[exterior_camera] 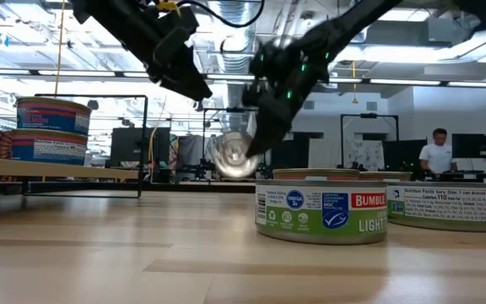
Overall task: Stack canned seafood by type on shelf
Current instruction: Stack the blue and pink tuna can on the blue and pink tuna can on the shelf
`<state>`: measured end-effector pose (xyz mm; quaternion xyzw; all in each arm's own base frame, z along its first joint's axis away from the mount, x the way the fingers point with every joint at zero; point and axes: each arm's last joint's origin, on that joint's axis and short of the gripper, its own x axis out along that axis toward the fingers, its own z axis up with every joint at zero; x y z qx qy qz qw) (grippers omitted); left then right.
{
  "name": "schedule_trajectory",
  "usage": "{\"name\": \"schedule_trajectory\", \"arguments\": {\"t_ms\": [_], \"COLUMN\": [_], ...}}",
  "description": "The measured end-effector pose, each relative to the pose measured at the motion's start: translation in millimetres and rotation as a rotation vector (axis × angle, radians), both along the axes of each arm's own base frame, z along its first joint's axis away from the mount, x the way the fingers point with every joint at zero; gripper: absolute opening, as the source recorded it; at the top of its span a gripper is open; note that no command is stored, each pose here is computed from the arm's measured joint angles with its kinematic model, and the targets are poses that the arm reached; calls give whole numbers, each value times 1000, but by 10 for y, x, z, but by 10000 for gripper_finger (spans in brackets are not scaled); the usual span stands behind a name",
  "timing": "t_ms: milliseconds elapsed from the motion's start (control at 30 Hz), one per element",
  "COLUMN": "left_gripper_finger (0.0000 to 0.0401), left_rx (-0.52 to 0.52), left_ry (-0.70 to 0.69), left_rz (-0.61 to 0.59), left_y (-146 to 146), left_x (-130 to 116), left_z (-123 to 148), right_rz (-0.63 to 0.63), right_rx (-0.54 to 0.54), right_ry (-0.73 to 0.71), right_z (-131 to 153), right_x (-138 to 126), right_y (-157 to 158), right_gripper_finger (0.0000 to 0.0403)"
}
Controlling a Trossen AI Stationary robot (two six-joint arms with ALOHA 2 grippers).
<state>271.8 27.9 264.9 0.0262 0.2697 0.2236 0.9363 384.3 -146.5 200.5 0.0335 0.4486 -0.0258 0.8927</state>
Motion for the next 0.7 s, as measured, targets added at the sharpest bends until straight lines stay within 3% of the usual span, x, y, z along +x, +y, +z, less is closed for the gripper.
{"name": "schedule_trajectory", "arguments": {"t_ms": [267, 500, 700], "left_gripper_finger": [309, 345, 307], "left_rx": [-28, -55, -45], "left_ry": [-31, -61, -52], "left_rz": [-7, -54, -62], "left_y": [2, -13, -14], "left_x": [111, 130, 128], "left_z": [-69, -48, -51], "right_rz": [128, 155, 159], "right_rx": [-68, -117, -133], "right_ry": [-86, -125, -140], "right_z": [376, 527, 581], "right_x": [26, 25, 20], "right_y": [452, 644, 701], "right_gripper_finger": [209, 210, 210]}}
